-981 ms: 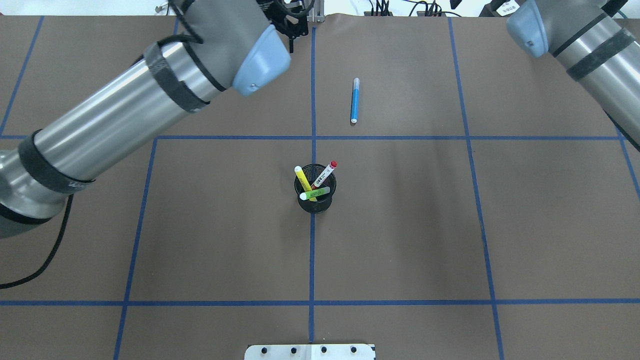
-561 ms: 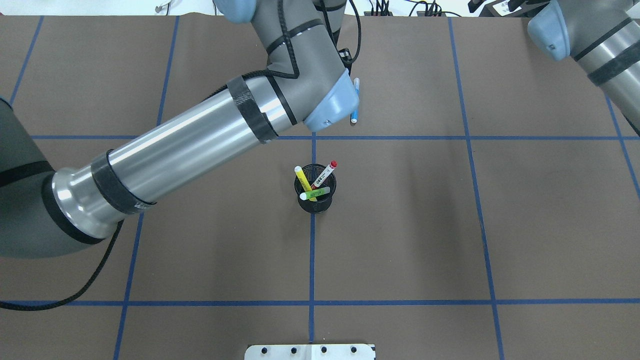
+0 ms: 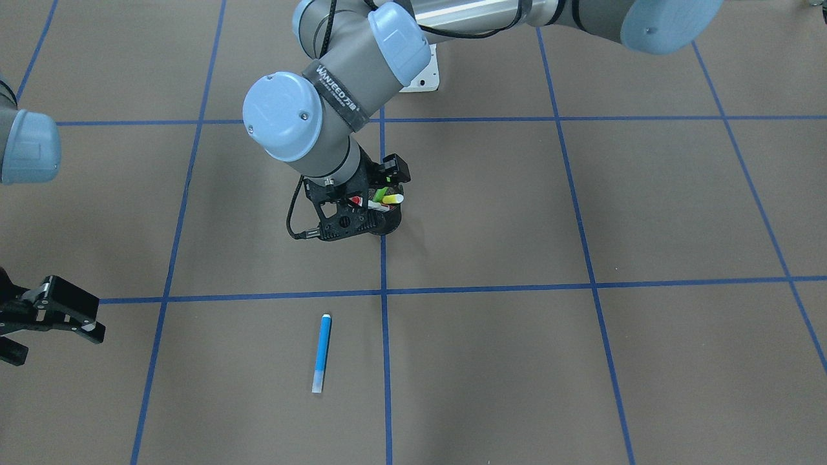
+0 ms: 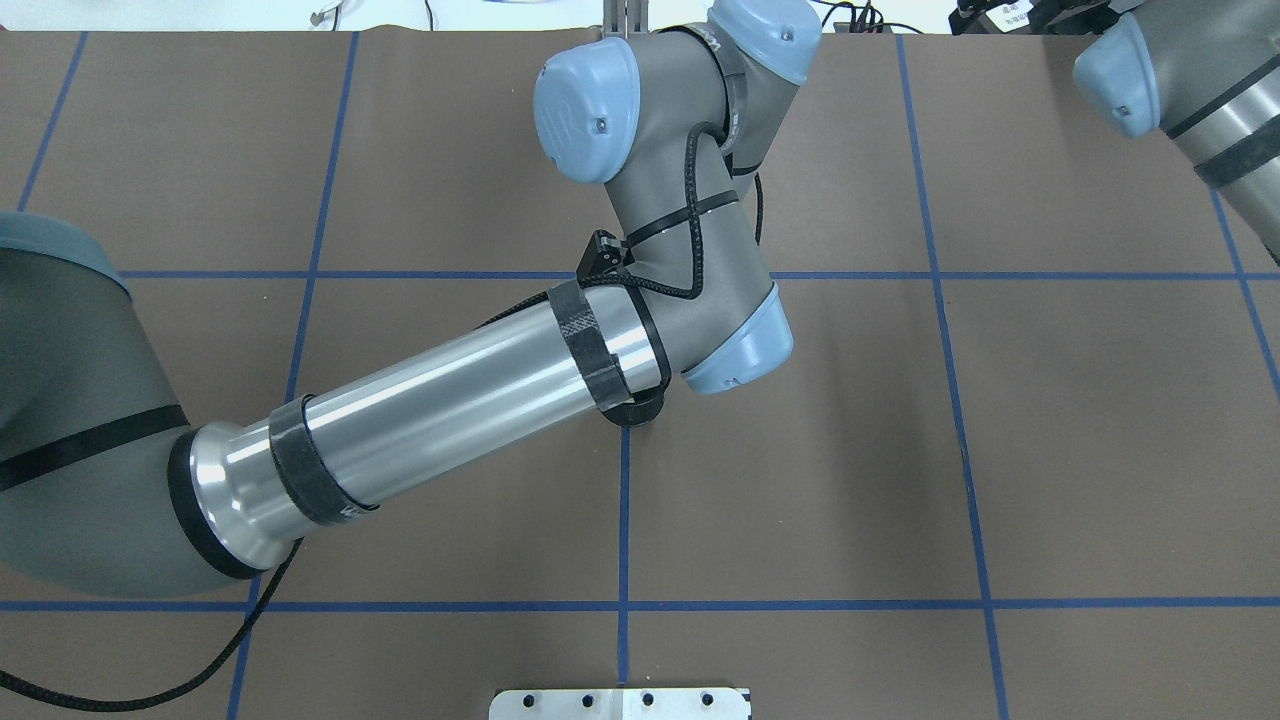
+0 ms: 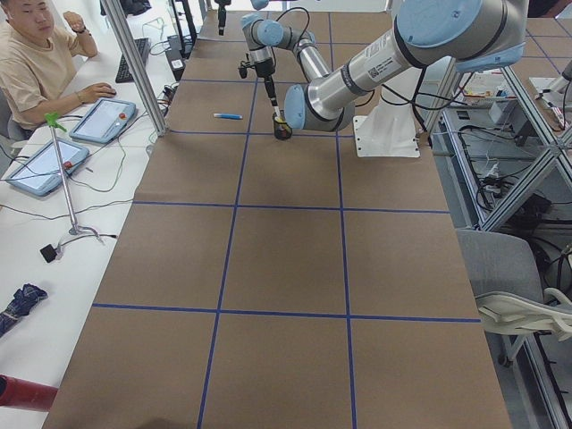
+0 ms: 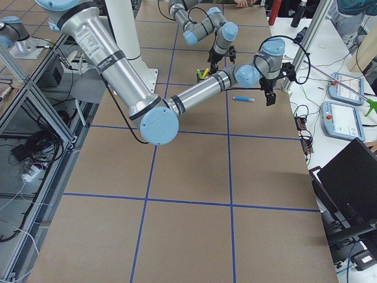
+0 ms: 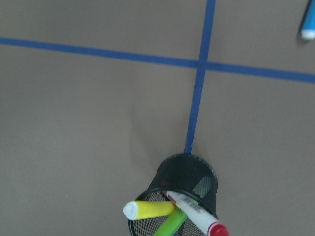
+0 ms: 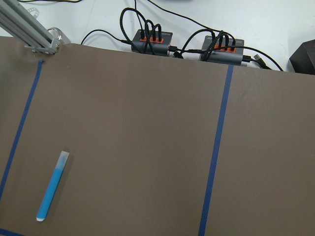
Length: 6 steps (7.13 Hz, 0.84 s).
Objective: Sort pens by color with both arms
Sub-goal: 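Swing the left arm over the pen cup while the right arm withdraws, then lower the left gripper into the cup and grasp the red-capped white marker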
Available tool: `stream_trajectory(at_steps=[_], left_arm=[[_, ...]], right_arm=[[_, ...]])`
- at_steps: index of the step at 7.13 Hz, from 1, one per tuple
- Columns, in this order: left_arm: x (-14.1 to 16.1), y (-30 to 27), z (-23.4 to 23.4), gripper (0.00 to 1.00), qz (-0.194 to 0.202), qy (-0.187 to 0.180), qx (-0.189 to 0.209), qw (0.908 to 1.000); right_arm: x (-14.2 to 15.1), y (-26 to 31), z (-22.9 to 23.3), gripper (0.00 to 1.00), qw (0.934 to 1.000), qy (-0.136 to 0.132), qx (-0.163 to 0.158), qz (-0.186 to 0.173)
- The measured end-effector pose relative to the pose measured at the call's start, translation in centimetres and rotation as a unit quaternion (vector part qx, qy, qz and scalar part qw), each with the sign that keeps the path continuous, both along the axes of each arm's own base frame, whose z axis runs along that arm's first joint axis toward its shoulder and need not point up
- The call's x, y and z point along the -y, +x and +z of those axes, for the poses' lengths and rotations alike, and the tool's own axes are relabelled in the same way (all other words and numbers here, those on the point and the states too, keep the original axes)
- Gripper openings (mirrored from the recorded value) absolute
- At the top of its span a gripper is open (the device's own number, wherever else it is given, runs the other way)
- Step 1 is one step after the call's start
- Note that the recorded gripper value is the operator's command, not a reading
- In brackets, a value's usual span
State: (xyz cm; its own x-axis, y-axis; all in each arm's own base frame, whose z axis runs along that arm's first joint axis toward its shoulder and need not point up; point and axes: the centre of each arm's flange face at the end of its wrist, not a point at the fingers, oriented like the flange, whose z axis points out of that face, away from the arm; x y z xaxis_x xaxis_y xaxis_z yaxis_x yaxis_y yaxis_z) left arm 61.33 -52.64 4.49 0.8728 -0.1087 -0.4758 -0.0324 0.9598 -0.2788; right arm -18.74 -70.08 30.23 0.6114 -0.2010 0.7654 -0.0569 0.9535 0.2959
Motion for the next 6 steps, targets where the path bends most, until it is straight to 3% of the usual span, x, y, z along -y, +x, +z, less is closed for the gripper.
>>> stream_trajectory(at_steps=[6], left_arm=[[-1.5, 2.3, 0.1, 0.95, 0.011, 0.025, 0.025, 0.9993]], right_arm=[[-0.7, 0.1, 0.5, 1.00, 1.0000, 0.001, -0.003, 0.001]])
